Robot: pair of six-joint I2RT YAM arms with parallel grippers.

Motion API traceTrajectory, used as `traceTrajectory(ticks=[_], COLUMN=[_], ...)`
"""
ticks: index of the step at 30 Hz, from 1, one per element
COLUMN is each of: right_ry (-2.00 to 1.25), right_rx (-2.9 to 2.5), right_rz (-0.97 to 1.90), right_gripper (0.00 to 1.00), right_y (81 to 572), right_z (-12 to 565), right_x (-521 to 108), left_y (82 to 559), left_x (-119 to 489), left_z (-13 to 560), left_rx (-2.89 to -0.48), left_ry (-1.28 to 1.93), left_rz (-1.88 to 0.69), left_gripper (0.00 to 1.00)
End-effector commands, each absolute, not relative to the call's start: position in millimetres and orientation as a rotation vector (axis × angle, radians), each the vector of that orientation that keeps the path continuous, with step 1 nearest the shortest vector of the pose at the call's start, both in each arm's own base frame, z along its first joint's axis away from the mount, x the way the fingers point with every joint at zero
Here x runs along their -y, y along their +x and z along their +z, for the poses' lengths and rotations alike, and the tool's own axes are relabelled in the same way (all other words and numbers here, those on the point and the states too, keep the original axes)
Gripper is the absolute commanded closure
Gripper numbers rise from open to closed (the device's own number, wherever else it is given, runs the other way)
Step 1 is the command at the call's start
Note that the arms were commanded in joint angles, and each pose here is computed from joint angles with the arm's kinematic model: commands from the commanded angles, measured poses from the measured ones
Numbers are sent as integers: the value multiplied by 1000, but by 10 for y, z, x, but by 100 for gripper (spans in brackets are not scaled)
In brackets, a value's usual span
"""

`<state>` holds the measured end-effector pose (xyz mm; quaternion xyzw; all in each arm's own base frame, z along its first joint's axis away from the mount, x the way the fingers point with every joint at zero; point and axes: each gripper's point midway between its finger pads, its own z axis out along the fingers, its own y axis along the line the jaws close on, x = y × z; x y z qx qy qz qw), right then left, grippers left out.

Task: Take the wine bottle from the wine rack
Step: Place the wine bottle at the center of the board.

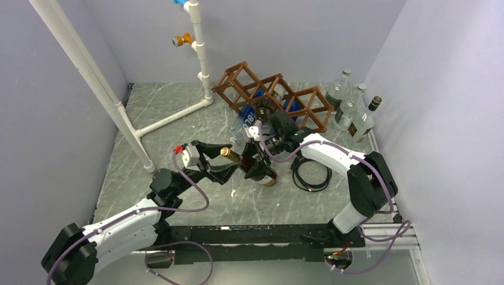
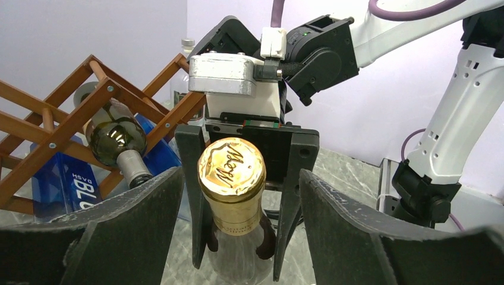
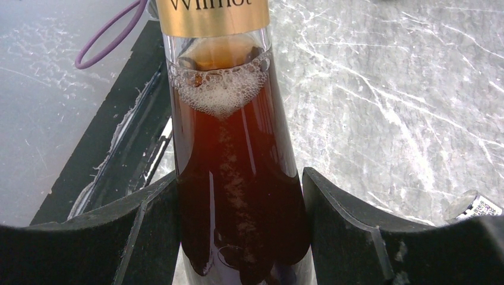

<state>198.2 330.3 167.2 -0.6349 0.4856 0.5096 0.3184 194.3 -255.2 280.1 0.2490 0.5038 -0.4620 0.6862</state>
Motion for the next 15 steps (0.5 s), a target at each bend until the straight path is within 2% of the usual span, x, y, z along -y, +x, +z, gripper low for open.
traceTrajectory(ticks=[1,5,7,13,15], right_ry=[-1662,-1660,-1660,-1659,-1659], right_rx=[-1011,-1011,-1010,-1011,-1012], right_rz=[1379,1381,1382,1382,1383], right_gripper=[100,100,100,100,100], right_y=[1858,1860,1860,1864,1862], right_z=[2217,2220,2218,2215,2209], right_x=[-3331,-3327,-3328,-3324,-3324], left_y=[1924,1935,1934,1947,1945], left_x=[2545,2559,2571,2637,2664], left_z=[3052,3044,3043,3021,3004], left_rx=[-1038,-1039,-1036,-1045,-1048], left_ry=[534,535,540,567,575], left_rz=[-1042,-1043,-1046,-1059,-1069], left_gripper=[25,28,33,57,75])
